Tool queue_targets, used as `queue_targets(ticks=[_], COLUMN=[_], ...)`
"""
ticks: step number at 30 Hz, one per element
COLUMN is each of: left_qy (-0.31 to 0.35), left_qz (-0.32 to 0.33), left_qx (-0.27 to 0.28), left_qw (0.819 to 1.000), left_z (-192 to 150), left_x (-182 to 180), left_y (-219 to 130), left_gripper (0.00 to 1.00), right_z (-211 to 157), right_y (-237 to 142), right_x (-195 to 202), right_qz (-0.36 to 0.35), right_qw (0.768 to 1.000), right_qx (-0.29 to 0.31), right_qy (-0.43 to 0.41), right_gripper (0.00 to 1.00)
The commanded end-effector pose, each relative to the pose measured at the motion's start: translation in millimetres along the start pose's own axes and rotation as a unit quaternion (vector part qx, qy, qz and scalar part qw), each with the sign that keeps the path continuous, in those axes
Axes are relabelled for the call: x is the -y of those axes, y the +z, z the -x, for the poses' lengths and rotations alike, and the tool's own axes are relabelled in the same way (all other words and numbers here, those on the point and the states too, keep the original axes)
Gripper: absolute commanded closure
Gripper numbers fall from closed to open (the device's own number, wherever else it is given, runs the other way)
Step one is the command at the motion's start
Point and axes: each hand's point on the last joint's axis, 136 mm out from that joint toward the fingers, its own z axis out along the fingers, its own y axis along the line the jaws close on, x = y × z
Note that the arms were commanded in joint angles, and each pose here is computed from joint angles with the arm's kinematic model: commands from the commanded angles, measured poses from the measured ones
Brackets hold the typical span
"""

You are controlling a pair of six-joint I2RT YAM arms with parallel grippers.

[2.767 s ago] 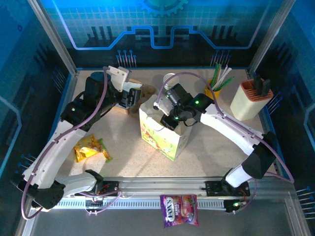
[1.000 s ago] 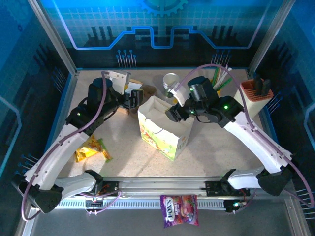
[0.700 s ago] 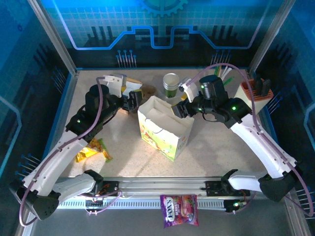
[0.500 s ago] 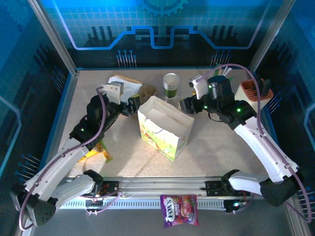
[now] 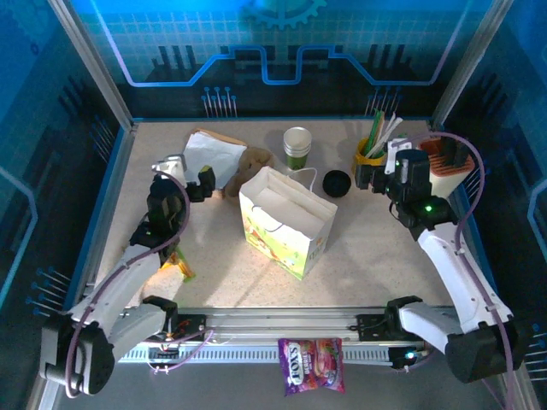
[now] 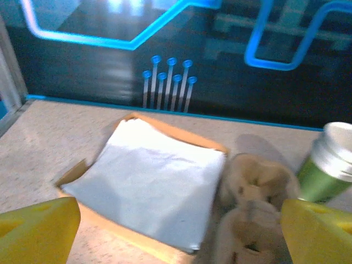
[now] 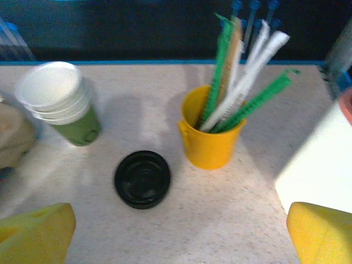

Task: Pack the takeout coffee

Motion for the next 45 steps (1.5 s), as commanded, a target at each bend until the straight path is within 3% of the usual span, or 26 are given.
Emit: queue_targets(ticks=[1, 3, 8, 15, 18, 22, 27, 39, 45], left_qy=[-0.012, -0.010, 0.013, 0.033, 0.042, 0.053, 0.045, 0.045, 0.045], left_qz=[0.036, 0.048, 0.044, 0.049, 0.049, 0.034, 0.017, 0.016, 0.008], left_qx=[0.003, -0.018, -0.057, -0.068, -0.075, -0.041, -0.041, -0.027, -0.006], left_qw=[0.999, 0.999, 0.997, 0.996, 0.995, 0.997, 0.998, 0.999, 0.999], left_z=[-17.3, -36.0, -74.6, -100.8, -101.6, -98.5, -117.0, -115.1, -114.2], left_x=[-25.4, -36.1, -41.9, -49.7, -51.0, -51.0, -53.1, -53.4, -51.8], left_y=[10.7, 18.9, 38.1, 54.5, 60.8, 65.4, 71.0, 66.8, 59.1], left_gripper=[0.05, 0.04, 0.02, 0.00, 0.00, 0.00, 0.00, 0.00, 0.00], right_z=[-1.4, -20.0, -63.4, -106.5, -106.6, -96.1, -98.4, -104.4, -110.1], right_y=[12.2, 25.2, 59.7, 101.7, 112.7, 115.1, 121.0, 128.4, 128.6], right_x=[34.1, 47.6, 58.2, 47.5, 39.0, 31.7, 25.3, 17.1, 12.4], right_qz=[-0.090, -0.127, -0.147, -0.109, -0.090, -0.069, -0.047, -0.012, 0.001], right_qw=[0.995, 0.991, 0.988, 0.993, 0.995, 0.995, 0.992, 0.995, 0.993], right_qx=[0.045, 0.044, 0.043, 0.029, 0.023, 0.060, 0.108, 0.085, 0.100], right_qy=[0.011, -0.003, -0.016, -0.020, -0.029, -0.036, -0.046, -0.050, -0.059], right_gripper=[0.01, 0.01, 0.01, 0.01, 0.01, 0.01, 0.01, 0.01, 0.01])
